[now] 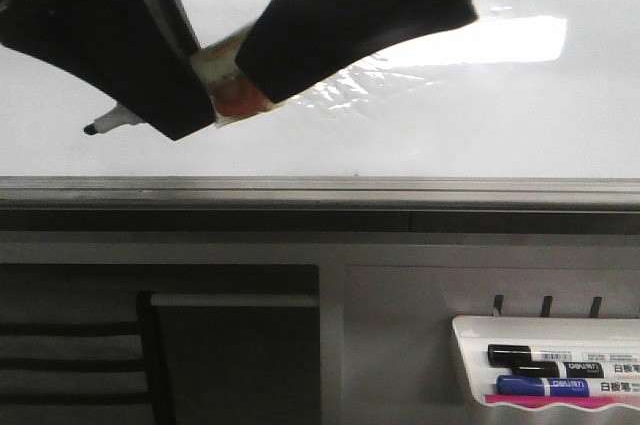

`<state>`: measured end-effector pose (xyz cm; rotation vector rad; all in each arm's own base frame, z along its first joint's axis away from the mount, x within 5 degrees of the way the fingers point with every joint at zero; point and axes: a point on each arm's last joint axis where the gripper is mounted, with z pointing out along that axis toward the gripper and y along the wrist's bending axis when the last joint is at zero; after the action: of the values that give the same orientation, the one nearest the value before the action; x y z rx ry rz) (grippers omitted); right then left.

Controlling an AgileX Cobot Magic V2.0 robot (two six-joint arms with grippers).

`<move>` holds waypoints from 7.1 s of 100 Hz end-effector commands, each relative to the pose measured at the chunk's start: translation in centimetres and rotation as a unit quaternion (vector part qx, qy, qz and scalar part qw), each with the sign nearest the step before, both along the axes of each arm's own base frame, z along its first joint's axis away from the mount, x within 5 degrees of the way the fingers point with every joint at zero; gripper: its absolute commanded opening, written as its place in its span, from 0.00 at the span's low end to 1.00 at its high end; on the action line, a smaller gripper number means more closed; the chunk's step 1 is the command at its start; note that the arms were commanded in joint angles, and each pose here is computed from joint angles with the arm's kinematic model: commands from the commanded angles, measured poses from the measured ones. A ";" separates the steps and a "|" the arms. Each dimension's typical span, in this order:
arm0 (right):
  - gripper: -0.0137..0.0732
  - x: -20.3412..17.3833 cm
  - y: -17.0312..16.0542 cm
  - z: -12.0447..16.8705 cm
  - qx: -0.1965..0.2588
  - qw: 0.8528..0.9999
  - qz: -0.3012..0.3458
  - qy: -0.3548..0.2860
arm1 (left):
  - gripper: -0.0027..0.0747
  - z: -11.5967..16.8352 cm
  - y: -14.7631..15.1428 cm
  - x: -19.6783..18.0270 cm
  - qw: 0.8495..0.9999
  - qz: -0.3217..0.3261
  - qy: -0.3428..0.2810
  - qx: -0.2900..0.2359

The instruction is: Write number 7 on whiteboard

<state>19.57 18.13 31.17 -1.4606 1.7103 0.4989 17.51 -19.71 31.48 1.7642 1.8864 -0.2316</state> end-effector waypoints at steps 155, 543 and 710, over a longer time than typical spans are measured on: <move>0.08 -0.6 -9.8 5.8 0.121 0.935 -0.321 0.086 | 0.51 5.5 11.6 -1.2 0.906 0.319 -0.059 -0.272; 0.10 -2.3 -5.6 7.8 -0.082 0.993 -0.054 -0.073 | 0.51 3.3 -2.7 -0.9 0.974 -0.005 -0.074 -0.212; 0.55 -2.7 -10.3 9.4 -0.065 0.974 -0.209 -0.059 | 0.01 2.6 0.9 4.3 0.958 0.199 -0.006 -0.207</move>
<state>17.24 8.85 38.54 -1.2562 1.9649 0.1069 20.56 -20.37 32.21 1.2961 1.9172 -0.4188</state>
